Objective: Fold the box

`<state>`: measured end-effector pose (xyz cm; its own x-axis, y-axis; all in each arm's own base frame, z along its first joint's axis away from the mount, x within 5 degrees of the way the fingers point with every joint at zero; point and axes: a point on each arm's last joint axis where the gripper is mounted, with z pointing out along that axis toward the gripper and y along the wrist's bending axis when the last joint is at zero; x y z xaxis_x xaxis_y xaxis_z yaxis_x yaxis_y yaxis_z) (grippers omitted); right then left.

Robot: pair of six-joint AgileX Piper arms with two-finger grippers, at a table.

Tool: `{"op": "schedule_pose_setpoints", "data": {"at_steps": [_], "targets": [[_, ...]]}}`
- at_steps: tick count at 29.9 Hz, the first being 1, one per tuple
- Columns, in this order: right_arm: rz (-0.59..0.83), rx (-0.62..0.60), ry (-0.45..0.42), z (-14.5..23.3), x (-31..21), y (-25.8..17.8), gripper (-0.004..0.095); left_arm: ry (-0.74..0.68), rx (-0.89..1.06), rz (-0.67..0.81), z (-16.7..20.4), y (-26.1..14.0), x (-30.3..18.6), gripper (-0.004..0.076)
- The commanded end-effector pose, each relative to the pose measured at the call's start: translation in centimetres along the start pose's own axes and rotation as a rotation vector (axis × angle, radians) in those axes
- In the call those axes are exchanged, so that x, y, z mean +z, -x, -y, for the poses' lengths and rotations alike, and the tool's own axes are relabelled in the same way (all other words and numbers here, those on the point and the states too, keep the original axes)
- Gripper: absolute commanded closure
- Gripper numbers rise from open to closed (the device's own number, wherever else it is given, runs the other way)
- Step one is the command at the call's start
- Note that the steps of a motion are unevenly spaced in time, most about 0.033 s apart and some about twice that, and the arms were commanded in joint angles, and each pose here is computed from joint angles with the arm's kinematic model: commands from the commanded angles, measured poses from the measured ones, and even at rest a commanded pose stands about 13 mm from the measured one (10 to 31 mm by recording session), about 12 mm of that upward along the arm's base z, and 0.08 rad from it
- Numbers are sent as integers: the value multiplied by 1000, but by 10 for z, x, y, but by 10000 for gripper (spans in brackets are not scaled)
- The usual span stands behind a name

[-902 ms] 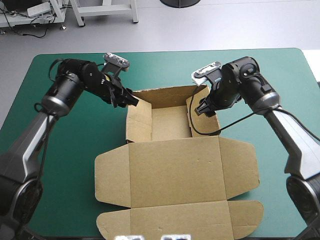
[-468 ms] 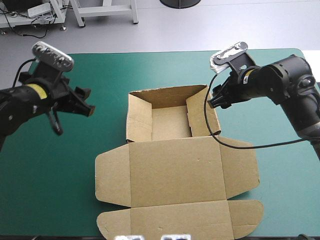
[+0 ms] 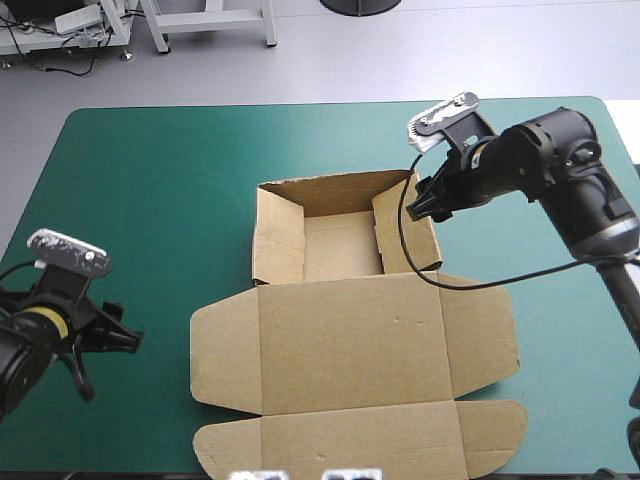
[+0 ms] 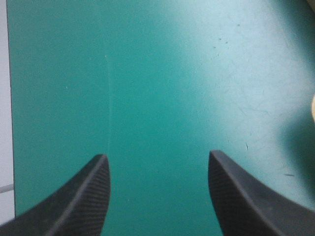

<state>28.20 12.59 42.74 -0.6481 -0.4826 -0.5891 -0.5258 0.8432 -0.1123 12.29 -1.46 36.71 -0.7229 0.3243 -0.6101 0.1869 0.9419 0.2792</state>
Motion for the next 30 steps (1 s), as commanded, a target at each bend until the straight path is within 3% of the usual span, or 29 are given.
{"op": "schedule_pose_setpoints", "data": {"at_steps": [1, 13, 19, 22, 26, 30], "targets": [[30, -2, -11, 4, 12, 10, 266, 20, -59, 78, -3, -15, -6, 297], [-199, 24, -19, 10, 126, 10, 266, -33, -78, 45, 9, -39, 9, 315], [-248, 85, 53, 8, 157, 5, 296, -36, -76, 43, 10, -40, 13, 318], [-264, 95, 74, 7, 166, 3, 470, -54, -99, 45, 12, -40, 13, 318], [-278, 84, 51, 11, 173, 2, 892, -77, -122, 6, 14, -42, 14, 318], [-272, 66, 22, 28, 166, 4, 933, -78, -142, -25, 15, -45, 14, 318]]}}
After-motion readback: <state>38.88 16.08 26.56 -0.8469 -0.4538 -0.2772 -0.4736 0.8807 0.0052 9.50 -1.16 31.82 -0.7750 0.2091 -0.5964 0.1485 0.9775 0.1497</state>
